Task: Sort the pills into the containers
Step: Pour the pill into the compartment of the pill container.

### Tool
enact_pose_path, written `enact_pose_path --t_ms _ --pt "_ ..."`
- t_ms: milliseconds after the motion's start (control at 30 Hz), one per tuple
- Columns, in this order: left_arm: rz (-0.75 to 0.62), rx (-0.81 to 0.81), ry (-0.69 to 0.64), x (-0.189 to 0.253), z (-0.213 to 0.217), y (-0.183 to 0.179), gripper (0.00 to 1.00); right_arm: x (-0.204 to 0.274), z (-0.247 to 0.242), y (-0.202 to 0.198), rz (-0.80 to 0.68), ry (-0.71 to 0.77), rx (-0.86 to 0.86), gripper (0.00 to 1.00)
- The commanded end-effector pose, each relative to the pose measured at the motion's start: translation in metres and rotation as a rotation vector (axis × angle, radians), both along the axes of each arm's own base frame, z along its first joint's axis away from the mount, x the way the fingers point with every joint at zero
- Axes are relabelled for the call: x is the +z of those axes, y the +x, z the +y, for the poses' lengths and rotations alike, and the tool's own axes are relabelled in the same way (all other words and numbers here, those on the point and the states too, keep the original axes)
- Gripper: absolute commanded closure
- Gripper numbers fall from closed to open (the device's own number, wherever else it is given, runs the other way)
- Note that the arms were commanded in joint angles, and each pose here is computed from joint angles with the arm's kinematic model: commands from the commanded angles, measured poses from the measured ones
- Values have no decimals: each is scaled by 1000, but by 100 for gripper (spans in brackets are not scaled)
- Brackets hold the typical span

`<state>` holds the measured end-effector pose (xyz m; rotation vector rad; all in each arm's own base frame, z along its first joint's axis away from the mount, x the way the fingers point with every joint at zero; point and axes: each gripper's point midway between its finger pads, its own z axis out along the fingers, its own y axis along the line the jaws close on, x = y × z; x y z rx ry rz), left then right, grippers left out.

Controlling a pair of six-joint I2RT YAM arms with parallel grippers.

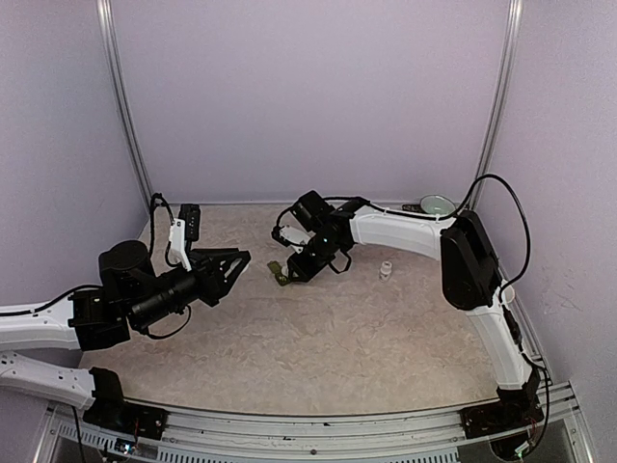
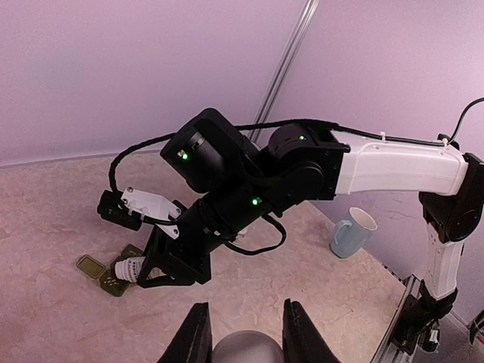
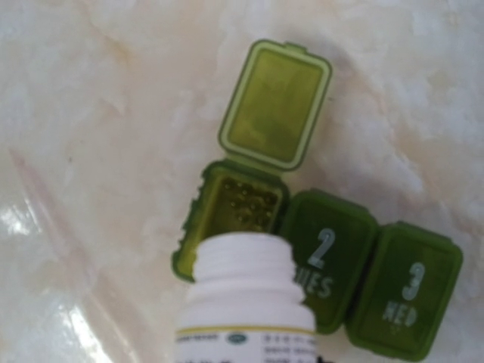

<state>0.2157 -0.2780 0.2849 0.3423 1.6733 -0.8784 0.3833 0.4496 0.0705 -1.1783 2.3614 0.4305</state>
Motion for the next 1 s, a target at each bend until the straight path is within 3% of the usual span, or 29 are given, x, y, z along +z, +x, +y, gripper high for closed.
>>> enact_pose_path --t_ms 0,700,967 --pt "-8 11 -15 2 2 2 82 -6 2 -4 3 -33 18 98" --pt "-6 12 -20 1 3 2 82 -8 4 -6 3 -47 32 98" --pt "-7 14 -19 1 4 2 82 -5 6 -3 -45 11 16 99"
